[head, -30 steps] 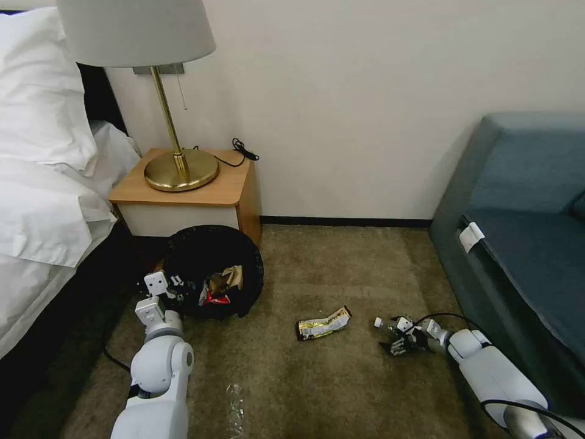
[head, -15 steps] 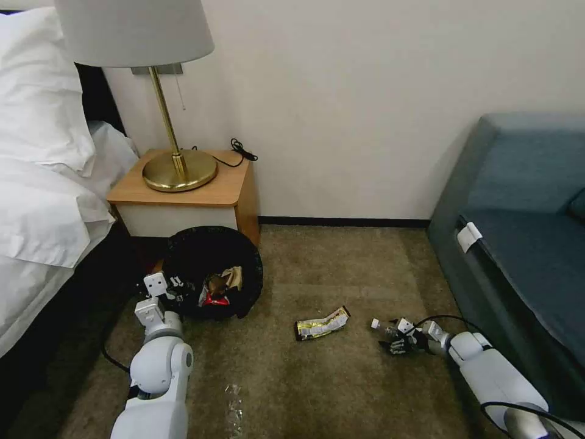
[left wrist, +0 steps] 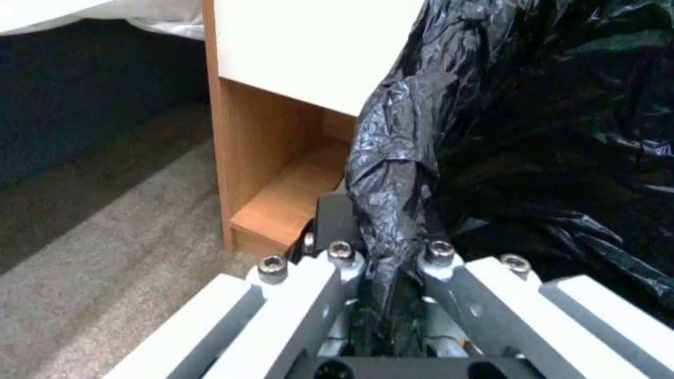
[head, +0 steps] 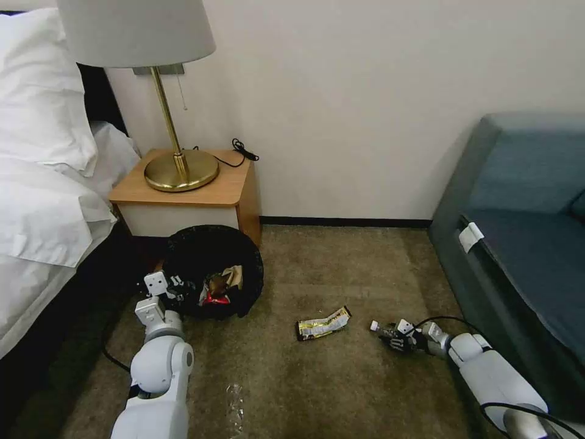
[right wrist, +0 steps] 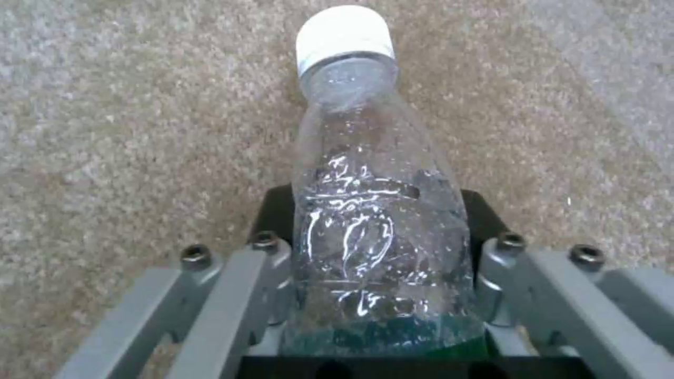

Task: Pick up the trash bin, then pick up the garbage on the floor and place it into the trash bin.

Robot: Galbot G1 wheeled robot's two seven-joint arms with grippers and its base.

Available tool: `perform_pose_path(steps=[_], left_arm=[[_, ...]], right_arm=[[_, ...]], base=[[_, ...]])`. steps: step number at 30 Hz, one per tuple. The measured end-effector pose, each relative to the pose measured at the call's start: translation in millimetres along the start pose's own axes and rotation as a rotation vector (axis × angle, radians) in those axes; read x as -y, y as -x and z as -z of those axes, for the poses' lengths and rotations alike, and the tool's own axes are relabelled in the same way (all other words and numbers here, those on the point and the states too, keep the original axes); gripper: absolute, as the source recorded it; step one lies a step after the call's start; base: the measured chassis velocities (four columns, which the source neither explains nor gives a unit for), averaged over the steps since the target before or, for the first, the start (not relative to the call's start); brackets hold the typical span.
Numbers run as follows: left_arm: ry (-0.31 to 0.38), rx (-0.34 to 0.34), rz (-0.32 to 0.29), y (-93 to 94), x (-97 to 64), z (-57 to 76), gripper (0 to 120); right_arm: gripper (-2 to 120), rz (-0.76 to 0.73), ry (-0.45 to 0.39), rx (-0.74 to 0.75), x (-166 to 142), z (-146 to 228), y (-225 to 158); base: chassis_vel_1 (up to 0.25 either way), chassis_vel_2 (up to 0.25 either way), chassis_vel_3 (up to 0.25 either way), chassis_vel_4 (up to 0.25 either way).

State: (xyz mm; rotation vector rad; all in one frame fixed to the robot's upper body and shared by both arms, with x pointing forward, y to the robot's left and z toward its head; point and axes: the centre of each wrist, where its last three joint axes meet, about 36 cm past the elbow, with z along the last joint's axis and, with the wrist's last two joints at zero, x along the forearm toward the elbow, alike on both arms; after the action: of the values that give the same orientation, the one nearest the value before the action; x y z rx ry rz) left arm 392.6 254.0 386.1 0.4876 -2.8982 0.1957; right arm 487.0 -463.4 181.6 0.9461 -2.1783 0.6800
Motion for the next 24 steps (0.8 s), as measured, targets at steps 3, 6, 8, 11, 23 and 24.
perform_pose_path(steps=[3, 6, 8, 11, 23, 24], left_arm=[[0.000, 0.000, 0.000, 0.2, 0.0, 0.1, 2], [0.002, 0.000, 0.000, 0.3, -0.5, -0.2, 2], [0.003, -0.001, 0.000, 0.1, -1.1, -0.4, 2], [0.004, -0.003, 0.000, 0.1, -1.5, -1.0, 2], [0.007, -0.005, 0.002, -0.9, -4.1, -1.7, 2], [0.006, -0.007, 0.002, -0.8, -4.2, -2.3, 2]], right_arm=[[29, -0.004, 0.002, -0.001, 0, 0, 0], [29, -0.009, 0.000, 0.002, 1, 1, -1], [29, -0.023, 0.005, 0.018, 3, 3, -4], [29, -0.055, 0.022, 0.082, 7, 12, -11], [29, -0.148, 0.024, 0.372, 1, 83, 14], [29, -0.180, 0.027, 0.427, -6, 101, 25]], base=[[0.000, 0.000, 0.000, 0.000], [0.000, 0.000, 0.000, 0.000], [0.000, 0.000, 0.000, 0.000], [0.000, 0.000, 0.000, 0.000], [0.000, 0.000, 0.000, 0.000], [0.000, 0.000, 0.000, 0.000]])
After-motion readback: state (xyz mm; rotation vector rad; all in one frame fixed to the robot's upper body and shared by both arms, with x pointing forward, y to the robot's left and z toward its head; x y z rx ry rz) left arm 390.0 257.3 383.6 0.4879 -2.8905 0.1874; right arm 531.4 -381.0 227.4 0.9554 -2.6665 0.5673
